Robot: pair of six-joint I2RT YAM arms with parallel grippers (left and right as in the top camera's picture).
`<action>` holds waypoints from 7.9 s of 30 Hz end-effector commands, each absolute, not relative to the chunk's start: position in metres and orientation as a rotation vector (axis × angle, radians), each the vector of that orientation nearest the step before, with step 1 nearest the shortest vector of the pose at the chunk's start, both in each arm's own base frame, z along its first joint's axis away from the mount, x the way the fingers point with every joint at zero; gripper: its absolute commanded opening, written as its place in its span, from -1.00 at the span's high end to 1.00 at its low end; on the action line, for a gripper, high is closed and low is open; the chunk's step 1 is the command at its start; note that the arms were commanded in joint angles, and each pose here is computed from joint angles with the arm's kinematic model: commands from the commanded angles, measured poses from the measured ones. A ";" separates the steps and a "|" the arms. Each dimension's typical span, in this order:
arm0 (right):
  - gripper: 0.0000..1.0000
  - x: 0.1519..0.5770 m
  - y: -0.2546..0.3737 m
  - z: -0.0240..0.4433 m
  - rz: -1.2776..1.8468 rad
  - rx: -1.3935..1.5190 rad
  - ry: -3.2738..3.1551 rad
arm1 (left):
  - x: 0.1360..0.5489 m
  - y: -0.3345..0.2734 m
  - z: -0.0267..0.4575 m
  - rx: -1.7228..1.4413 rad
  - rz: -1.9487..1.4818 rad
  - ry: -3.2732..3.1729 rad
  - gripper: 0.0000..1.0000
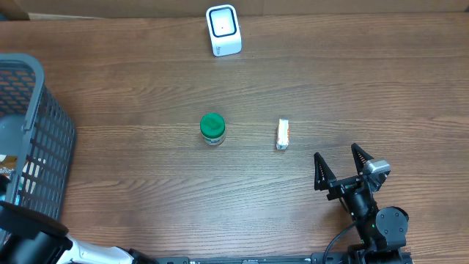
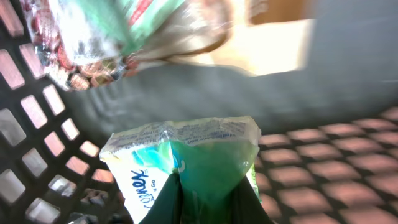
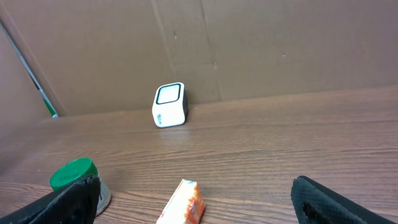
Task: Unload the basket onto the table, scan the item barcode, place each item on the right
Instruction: 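Reach the left gripper into the basket and grasp the blue tissue pack, then carry the blue tissue pack with the left gripper and place it beside the packet, then reach the left gripper into the basket and grasp the mint toilet tissue pack, then carry the mint tissue pack with the left gripper and place it left of the jar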
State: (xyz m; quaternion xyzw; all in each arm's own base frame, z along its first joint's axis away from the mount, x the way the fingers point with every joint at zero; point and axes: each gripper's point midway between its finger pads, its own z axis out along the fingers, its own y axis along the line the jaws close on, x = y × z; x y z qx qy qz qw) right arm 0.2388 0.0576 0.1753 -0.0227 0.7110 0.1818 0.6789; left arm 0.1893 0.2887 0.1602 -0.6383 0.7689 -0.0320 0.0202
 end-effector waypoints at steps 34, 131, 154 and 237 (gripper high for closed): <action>-1.00 0.239 0.058 0.173 0.408 -0.047 1.594 | 0.348 -0.184 0.257 0.086 -0.134 2.717 0.92; -1.00 0.239 0.058 0.173 0.408 -0.047 1.594 | 0.174 0.363 0.121 -1.378 0.684 2.477 -0.52; -1.00 0.239 0.058 0.173 0.408 -0.047 1.594 | 0.182 0.357 0.041 -1.463 0.370 2.602 0.92; -1.00 0.238 0.062 0.173 0.422 -0.061 1.595 | 0.335 -0.135 0.071 -0.308 -0.567 3.034 -0.23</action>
